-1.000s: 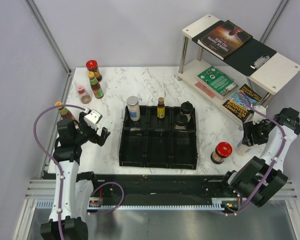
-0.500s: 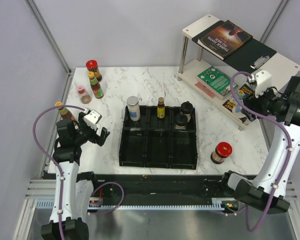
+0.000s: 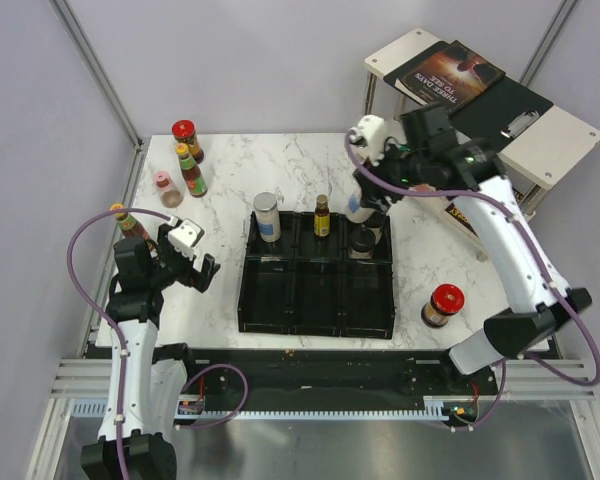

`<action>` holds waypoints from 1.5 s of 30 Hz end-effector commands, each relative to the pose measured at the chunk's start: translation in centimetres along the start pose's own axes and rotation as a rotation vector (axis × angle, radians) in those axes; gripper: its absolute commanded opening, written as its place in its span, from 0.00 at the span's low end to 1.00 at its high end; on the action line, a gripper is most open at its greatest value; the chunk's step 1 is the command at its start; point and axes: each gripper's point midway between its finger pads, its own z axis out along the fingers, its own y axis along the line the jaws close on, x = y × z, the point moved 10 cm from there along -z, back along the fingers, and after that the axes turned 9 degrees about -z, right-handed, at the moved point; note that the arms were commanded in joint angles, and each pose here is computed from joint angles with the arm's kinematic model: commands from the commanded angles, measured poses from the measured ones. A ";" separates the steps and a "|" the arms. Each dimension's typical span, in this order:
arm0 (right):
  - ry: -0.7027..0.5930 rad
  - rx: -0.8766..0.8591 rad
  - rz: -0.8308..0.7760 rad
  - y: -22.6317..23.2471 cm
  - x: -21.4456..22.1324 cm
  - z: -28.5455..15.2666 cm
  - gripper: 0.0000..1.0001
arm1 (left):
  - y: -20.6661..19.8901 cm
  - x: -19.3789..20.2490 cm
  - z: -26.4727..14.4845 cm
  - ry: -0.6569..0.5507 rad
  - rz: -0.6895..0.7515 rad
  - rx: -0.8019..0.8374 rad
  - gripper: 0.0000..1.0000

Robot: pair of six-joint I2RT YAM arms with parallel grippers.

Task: Organize the condiment bottles
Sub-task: Place the bottle in the storage box.

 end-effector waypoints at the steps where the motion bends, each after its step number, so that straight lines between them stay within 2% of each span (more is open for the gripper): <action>1: -0.082 -0.008 -0.067 1.4 -4.6 2.9 0.00 | 0.3 -0.2 0.0 -0.011 0.011 -0.005 0.99; 8: -0.133 -0.132 -0.195 5.2 -9.2 7.6 0.00 | 0.4 -0.2 0.0 -0.012 0.016 -0.010 0.99; 14: -0.125 -0.167 -0.264 7.6 -10.2 12.8 0.00 | 0.4 -0.1 0.0 -0.012 0.019 -0.017 0.99; 24: -0.058 -0.198 -0.282 9.6 -8.0 19.9 0.00 | 0.6 0.0 0.2 -0.004 0.012 -0.022 0.99; 35: 0.060 -0.267 -0.286 10.6 -4.7 25.4 0.02 | 0.6 0.0 0.1 -0.009 0.016 -0.022 1.00; 36: 0.067 -0.271 -0.286 10.6 -4.5 25.6 0.10 | 0.6 0.1 0.2 -0.005 0.013 -0.020 0.99; 38: 0.084 -0.301 -0.291 11.0 -3.8 25.9 0.35 | 0.6 0.1 0.2 -0.006 0.012 -0.019 0.99; 39: 0.086 -0.308 -0.293 11.1 -3.6 25.9 0.54 | 0.5 0.1 0.2 -0.004 0.010 -0.017 0.99; 41: 0.095 -0.340 -0.298 11.4 -3.1 25.9 0.64 | 0.7 0.1 0.3 -0.002 0.005 -0.025 1.00; 42: 0.093 -0.356 -0.304 11.5 -3.0 25.8 0.75 | 0.7 0.1 0.2 -0.001 0.003 -0.033 1.00; 44: 0.100 -0.383 -0.319 11.6 -2.8 25.5 0.82 | 0.9 0.2 0.3 0.002 -0.002 -0.055 1.00; 45: 0.097 -0.382 -0.326 11.5 -2.9 25.2 0.88 | 1.0 0.2 0.3 0.000 -0.003 -0.061 1.00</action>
